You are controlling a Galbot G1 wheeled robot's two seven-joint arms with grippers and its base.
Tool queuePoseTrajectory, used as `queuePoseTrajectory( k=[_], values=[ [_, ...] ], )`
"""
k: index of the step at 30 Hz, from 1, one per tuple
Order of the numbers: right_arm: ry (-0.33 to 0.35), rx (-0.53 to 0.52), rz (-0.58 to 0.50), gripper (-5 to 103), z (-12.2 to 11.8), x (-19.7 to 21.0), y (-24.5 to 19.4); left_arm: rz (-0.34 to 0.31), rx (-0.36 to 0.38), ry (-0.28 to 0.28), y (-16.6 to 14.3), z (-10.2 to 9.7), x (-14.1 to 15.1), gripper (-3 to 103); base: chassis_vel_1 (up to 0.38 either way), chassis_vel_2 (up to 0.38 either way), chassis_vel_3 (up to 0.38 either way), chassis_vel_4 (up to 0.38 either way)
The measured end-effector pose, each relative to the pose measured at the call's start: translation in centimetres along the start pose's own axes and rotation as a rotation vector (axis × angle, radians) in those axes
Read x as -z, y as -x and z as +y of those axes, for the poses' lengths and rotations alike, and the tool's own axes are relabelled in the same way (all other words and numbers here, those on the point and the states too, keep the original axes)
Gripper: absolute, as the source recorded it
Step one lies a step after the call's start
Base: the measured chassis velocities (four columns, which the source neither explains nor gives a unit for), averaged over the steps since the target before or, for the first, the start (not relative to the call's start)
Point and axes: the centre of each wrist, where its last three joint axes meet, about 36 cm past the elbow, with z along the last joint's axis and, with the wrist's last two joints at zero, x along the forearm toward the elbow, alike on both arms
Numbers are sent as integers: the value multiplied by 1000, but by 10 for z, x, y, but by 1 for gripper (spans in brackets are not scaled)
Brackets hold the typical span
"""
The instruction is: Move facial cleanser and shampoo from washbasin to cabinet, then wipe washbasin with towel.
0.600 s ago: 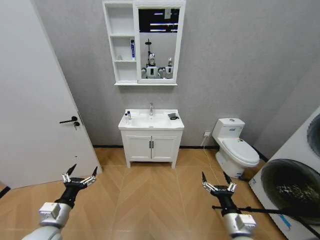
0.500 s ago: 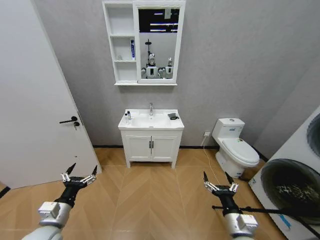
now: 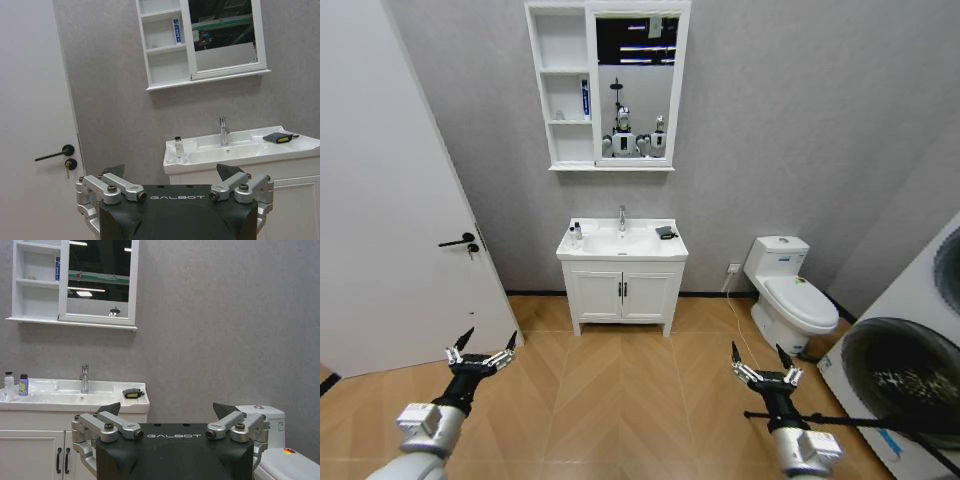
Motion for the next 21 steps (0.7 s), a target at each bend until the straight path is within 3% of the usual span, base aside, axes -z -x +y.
queuePoseTrajectory(
  k=[11,21],
  values=[
    [2,-22,12,100,-2,1,-2,-40,8,-13,1,-6,-4,100,-13,19,18,-15],
    [3,-21,11,100,-1,0,-2,-58,4,-9,2,-5,-5,100,-168,153,148,-150]
  ],
)
